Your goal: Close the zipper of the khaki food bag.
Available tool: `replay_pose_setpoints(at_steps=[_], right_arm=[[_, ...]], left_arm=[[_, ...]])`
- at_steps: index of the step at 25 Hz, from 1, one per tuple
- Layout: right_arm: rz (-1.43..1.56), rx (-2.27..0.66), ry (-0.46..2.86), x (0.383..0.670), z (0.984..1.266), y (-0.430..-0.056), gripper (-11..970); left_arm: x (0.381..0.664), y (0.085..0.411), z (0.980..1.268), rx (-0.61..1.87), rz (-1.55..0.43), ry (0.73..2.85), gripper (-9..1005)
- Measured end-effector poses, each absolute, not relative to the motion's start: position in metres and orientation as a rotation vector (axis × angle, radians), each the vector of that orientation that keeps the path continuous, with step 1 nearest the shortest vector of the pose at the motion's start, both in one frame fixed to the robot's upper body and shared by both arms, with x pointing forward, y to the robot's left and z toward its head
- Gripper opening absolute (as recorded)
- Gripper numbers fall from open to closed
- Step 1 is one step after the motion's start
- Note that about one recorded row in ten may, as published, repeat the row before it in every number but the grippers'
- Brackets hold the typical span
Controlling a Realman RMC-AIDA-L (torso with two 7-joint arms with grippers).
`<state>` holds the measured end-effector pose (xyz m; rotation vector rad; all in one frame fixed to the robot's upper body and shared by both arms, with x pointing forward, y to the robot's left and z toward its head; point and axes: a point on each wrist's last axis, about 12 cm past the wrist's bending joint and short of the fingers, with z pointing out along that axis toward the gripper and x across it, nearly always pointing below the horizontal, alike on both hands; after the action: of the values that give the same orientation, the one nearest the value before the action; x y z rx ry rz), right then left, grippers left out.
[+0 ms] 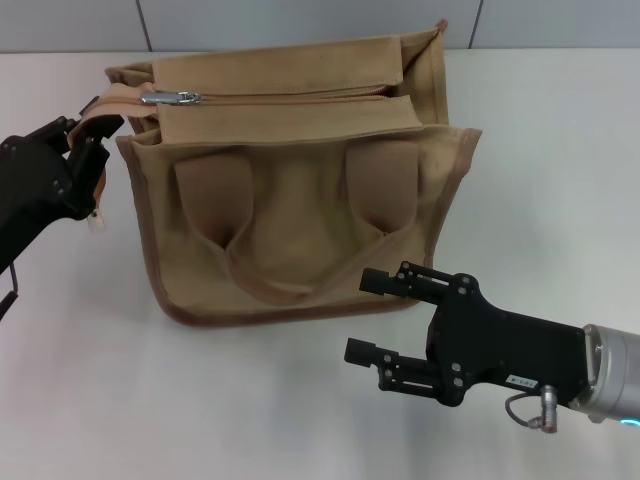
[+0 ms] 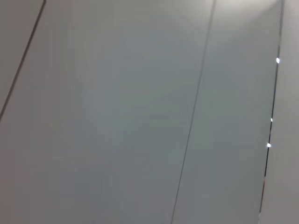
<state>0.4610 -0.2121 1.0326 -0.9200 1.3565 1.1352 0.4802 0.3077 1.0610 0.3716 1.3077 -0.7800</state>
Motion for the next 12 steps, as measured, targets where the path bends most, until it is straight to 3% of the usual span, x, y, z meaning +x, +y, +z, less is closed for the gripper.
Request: replay_pose_setpoints(at_steps=[2, 12], right_arm=[[1.16, -0.911, 1.34, 0.459, 1.035, -0.212, 699], [1.29, -0.719, 1.23, 0.462, 1.059, -0.222, 697]], left_arm=[[0.484, 0.307, 1.062, 0.317, -0.855, 1.334, 31], [0.499, 0.299, 1.075, 0.27, -1.017, 1.324, 32]])
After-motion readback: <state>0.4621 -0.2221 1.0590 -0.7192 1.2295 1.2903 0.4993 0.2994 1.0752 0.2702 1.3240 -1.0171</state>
